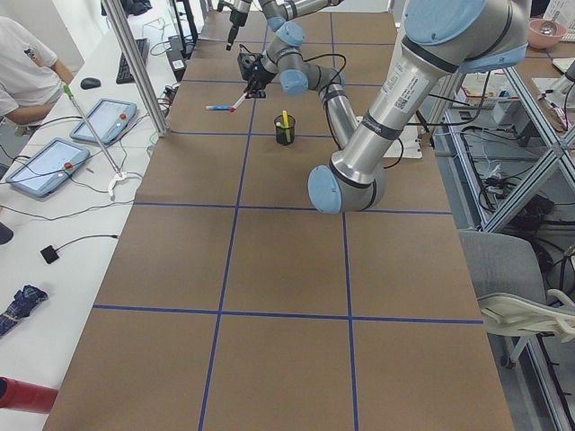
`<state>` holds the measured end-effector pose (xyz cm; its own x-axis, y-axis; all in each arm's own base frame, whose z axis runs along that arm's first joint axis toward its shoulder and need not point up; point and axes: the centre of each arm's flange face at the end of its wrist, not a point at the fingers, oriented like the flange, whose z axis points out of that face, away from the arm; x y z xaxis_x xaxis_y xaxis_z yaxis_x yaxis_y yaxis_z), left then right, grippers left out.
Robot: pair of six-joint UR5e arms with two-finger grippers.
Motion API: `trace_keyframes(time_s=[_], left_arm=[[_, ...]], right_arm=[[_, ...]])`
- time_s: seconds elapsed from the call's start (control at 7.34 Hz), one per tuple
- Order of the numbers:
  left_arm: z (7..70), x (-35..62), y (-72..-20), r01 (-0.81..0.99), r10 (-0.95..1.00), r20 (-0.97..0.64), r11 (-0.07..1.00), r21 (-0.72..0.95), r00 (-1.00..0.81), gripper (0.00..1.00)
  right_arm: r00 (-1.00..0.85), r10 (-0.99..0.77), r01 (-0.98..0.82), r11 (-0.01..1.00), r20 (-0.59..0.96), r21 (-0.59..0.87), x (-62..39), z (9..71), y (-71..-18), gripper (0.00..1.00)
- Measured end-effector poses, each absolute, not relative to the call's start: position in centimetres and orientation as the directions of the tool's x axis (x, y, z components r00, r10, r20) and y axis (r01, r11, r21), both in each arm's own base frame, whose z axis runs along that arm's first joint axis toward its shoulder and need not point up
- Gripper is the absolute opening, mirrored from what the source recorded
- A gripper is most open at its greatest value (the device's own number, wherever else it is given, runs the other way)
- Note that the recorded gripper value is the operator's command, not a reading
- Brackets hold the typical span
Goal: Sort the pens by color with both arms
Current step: 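Lift the red-capped marker out with the left gripper and carry it beside the blue marker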
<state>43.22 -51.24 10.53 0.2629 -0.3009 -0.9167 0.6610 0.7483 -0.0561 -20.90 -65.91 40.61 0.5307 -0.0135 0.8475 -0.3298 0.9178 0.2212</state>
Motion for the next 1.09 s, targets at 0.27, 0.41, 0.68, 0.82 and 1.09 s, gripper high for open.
trace_keyframes(time_s=[0.27,0.41,0.68,0.82,1.09], left_arm=[[9.9,49.2,-57.2,0.729,-0.297,-0.921,0.684,-0.022,0.251,0.0],[9.5,52.3,-59.8,0.751,-0.3,-0.922,0.66,-0.017,0.243,0.0],[10.4,57.5,-62.9,0.78,-0.309,-0.92,0.625,-0.005,0.242,0.0],[11.3,59.6,-62.9,0.78,-0.309,-0.917,0.626,0.003,0.251,0.0],[12.4,62.8,-61.1,0.779,-0.304,-0.912,0.627,0.025,0.274,0.24]], right_arm=[[0.501,0.052,-0.32,0.939,0.864,0.129,-16.0,41.1,-66.7,1.0],[0.488,0.077,-0.317,0.944,0.87,0.094,-14.4,41.1,-66.8,1.0],[0.476,0.099,-0.315,0.947,0.874,0.064,-13.0,41.3,-66.7,1.0],[0.476,0.103,-0.312,0.948,0.873,0.058,-13.1,41.4,-66.6,1.0],[0.483,0.11,-0.309,0.95,0.869,0.052,-13.6,41.6,-66.6,1.0]])
